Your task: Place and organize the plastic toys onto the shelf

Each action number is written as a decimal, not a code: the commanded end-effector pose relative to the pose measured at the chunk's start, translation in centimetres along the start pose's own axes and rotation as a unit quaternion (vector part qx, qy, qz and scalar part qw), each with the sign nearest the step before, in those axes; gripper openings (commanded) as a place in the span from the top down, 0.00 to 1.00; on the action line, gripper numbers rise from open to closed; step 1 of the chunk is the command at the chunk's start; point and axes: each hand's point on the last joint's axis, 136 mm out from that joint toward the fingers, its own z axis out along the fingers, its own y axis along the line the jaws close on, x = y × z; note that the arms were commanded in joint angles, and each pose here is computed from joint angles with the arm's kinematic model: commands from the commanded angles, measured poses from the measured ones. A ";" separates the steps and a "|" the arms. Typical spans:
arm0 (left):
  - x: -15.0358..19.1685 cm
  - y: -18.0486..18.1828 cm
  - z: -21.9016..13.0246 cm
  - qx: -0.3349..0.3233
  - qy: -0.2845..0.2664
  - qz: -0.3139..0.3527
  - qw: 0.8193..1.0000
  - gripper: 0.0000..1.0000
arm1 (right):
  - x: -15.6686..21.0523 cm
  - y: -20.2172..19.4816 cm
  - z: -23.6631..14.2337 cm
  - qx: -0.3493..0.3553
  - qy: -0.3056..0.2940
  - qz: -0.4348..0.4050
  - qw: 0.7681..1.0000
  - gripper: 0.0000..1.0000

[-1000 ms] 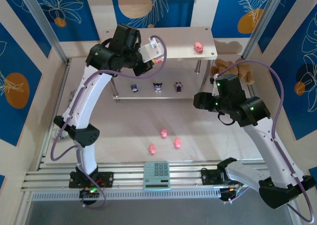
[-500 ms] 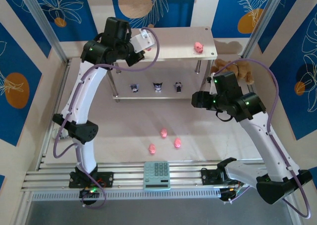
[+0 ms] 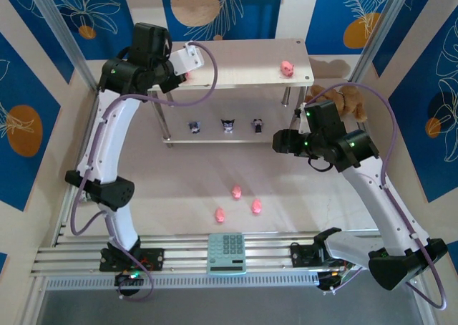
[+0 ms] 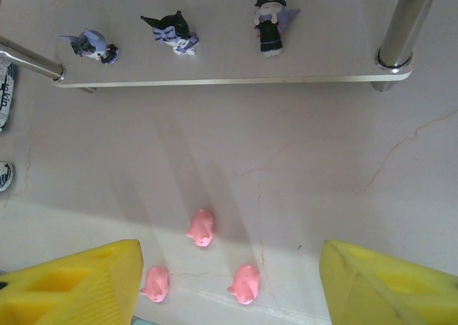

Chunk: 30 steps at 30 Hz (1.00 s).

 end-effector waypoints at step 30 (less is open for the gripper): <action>3.6 -2.9 -8.0 0.024 -0.032 -0.336 0.941 0.74 | 6.2 1.1 2.9 0.021 0.105 -0.041 0.993 0.33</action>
